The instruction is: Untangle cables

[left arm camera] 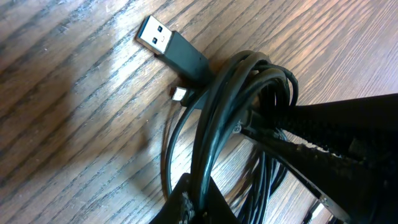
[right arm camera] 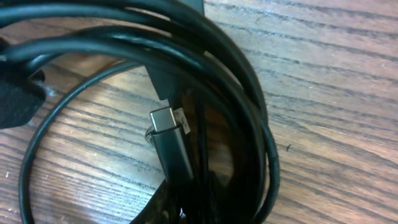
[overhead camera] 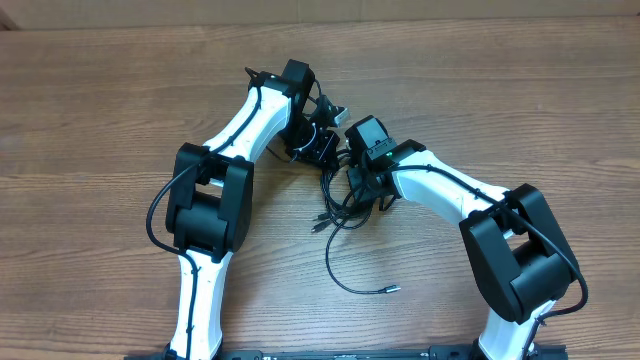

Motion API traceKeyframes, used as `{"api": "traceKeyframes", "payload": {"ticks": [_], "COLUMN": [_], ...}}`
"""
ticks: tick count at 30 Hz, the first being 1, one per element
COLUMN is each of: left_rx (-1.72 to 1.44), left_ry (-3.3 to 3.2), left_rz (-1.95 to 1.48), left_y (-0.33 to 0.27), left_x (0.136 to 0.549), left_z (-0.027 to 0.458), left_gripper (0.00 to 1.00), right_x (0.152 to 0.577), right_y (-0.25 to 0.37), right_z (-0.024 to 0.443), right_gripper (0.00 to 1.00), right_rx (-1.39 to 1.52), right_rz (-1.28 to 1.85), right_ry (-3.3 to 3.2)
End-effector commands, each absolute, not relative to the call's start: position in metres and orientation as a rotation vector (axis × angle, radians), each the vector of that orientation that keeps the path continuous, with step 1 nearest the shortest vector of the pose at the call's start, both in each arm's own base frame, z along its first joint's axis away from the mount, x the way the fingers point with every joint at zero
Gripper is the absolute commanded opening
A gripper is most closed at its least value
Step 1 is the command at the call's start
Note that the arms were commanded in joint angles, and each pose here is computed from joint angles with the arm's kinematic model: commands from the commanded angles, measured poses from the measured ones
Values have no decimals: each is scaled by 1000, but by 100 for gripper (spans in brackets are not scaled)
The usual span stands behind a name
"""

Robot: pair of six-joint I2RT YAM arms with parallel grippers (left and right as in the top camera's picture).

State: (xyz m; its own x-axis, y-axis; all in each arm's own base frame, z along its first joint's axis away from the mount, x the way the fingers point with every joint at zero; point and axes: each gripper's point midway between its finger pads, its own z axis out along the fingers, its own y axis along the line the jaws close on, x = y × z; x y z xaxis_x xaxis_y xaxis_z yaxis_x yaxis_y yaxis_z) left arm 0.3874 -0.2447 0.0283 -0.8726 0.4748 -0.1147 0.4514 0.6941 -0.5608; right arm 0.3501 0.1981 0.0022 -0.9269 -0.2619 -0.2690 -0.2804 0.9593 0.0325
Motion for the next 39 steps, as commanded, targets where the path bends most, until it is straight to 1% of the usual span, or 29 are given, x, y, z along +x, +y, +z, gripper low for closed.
{"api": "traceKeyframes", "payload": {"ticks": [1, 5, 6, 7, 12, 16, 19, 25, 30, 33, 36, 39], "left_rx": [-813, -813, -813, -813, -812, -761, -746, -745, -745, -746, -747, -747], "left_ry": [-2859, -2859, -2859, -2860, -2874, -2914, -2928, -2928, -2929, -2930, -2932, -2931], "left_rz": [948, 948, 948, 948, 915, 826, 799, 796, 794, 794, 795, 795], "left_y": [-248, -248, -248, -248, -245, -238, -235, -235, -235, -235, -235, -235], "left_x": [393, 393, 393, 393, 395, 399, 401, 401, 401, 401, 402, 402], "left_z": [29, 29, 29, 29, 27, 21, 20, 20, 19, 19, 19, 19], "left_gripper": [6, 6, 6, 6, 5, 4, 4, 4, 4, 4, 4, 4], "right_x": [345, 345, 345, 345, 345, 346, 342, 330, 322, 326, 337, 341], "right_y": [205, 206, 206, 206, 206, 210, 223, 244, 229, 219, 214, 211], "right_z": [-1, -1, -1, -1, 0, 11, 24, 35, 37, 51, 66, 71], "right_gripper": [13, 14, 11, 4, 4, 4, 4, 4, 4, 4, 4, 4], "right_rx": [-484, -492, -492, -491, -479, -445, -462, -365, -298, -244, -96, 27], "right_rz": [162, 168, 168, 168, 169, 194, 297, 504, 466, 452, 460, 460], "right_ry": [2853, 2851, 2851, 2852, 2853, 2874, 2899, 2961, 3046, 3075, 3079, 3088]}}
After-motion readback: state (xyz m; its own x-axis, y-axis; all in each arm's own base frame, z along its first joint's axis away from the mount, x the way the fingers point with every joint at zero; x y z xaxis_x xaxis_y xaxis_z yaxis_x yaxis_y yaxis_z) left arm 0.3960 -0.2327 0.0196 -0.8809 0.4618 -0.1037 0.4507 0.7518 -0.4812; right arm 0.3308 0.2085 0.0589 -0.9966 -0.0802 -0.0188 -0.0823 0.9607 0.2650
